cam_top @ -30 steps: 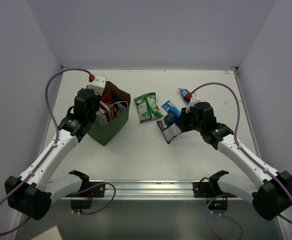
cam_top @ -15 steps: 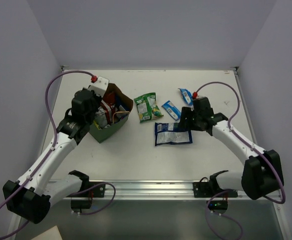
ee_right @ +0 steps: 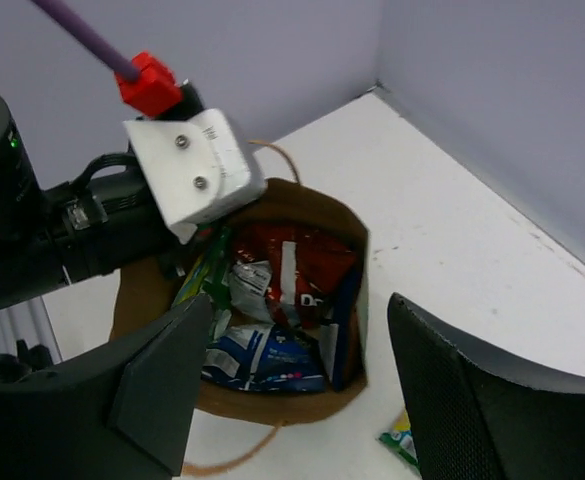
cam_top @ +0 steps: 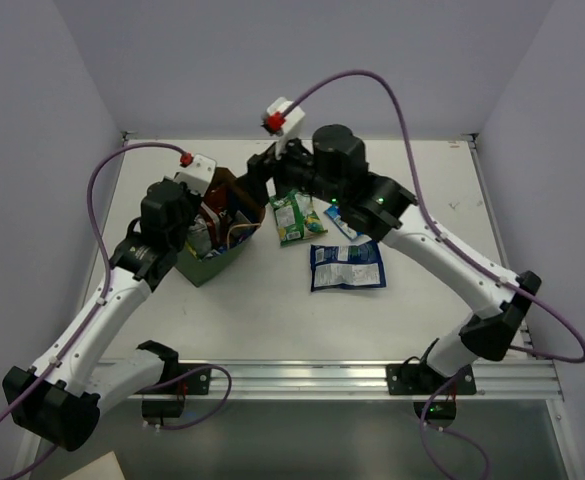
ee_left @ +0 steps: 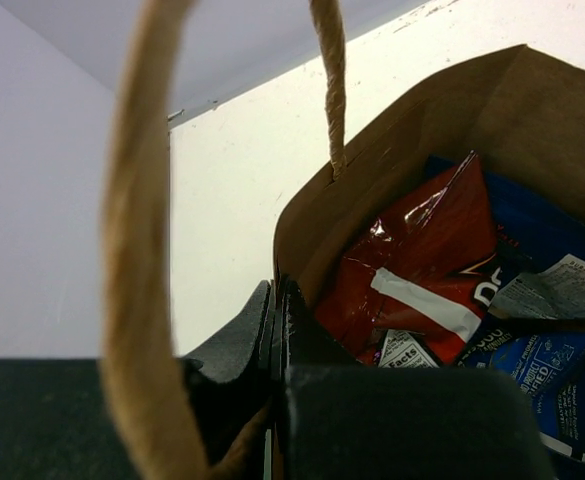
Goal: Take the snacks out of the paper bag
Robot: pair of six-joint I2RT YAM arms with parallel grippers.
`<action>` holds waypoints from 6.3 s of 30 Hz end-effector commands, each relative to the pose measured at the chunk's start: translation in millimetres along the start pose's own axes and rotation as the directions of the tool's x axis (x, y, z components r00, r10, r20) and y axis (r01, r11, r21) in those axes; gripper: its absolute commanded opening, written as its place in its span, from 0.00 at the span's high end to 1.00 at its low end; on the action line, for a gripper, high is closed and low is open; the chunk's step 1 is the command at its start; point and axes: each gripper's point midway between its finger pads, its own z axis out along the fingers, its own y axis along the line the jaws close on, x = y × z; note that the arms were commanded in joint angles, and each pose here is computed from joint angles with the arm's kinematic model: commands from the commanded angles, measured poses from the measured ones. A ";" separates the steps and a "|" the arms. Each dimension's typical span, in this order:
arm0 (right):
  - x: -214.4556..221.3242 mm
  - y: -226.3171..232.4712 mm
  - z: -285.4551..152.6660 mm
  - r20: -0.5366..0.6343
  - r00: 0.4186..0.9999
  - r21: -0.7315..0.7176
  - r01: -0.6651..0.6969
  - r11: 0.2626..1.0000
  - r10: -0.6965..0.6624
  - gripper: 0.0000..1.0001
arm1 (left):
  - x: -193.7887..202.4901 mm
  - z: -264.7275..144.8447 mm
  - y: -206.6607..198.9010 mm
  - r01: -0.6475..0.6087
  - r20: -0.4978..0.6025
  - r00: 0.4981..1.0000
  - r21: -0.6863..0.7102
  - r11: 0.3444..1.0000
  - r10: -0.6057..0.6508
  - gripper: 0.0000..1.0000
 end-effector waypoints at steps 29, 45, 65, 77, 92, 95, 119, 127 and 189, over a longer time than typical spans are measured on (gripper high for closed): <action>129.9 7.0 102.7 -0.094 0.994 -0.045 0.048 0.998 -0.052 0.23 | -28.0 -23.3 -5.2 0.193 0.051 0.979 0.086 0.977 -0.198 1.00; 166.4 45.8 146.5 -0.136 0.990 -0.235 -0.002 0.972 -0.031 0.19 | -44.0 -12.6 -16.1 0.289 0.049 0.954 0.127 0.949 -0.297 1.00; 96.7 59.1 103.3 0.014 0.989 -0.321 0.141 0.937 -0.144 1.00 | -25.3 -9.5 0.4 0.278 0.002 0.961 0.004 0.961 -0.278 1.00; -3.9 54.3 18.8 0.237 0.955 -0.250 0.238 0.938 -0.179 1.00 | -25.5 -4.3 10.6 0.281 -0.006 0.959 -0.063 0.958 -0.282 1.00; -98.0 20.9 -27.6 0.415 0.898 -0.093 0.203 0.975 -0.147 1.00 | -13.6 -8.7 6.8 0.272 -0.027 0.961 -0.048 0.961 -0.274 1.00; -125.4 9.8 -43.7 0.472 0.869 -0.019 0.178 0.984 -0.149 1.00 | -10.7 -9.2 10.5 0.270 -0.026 0.962 -0.070 0.960 -0.273 1.00; 175.7 -260.7 -236.5 0.184 0.933 0.873 -0.300 0.384 0.310 1.00 | -22.2 -4.8 36.8 0.186 0.016 0.982 -0.187 0.965 -0.186 1.00; 252.0 -359.5 -229.2 0.212 0.797 0.903 -0.381 0.199 0.566 0.99 | -31.7 0.8 26.3 0.162 0.047 0.986 -0.119 0.980 -0.157 1.00; 214.9 -47.8 138.8 -0.401 0.909 -0.036 0.106 0.994 -0.111 0.34 | -52.1 -30.0 -16.2 0.170 0.092 0.977 0.203 0.964 -0.192 1.00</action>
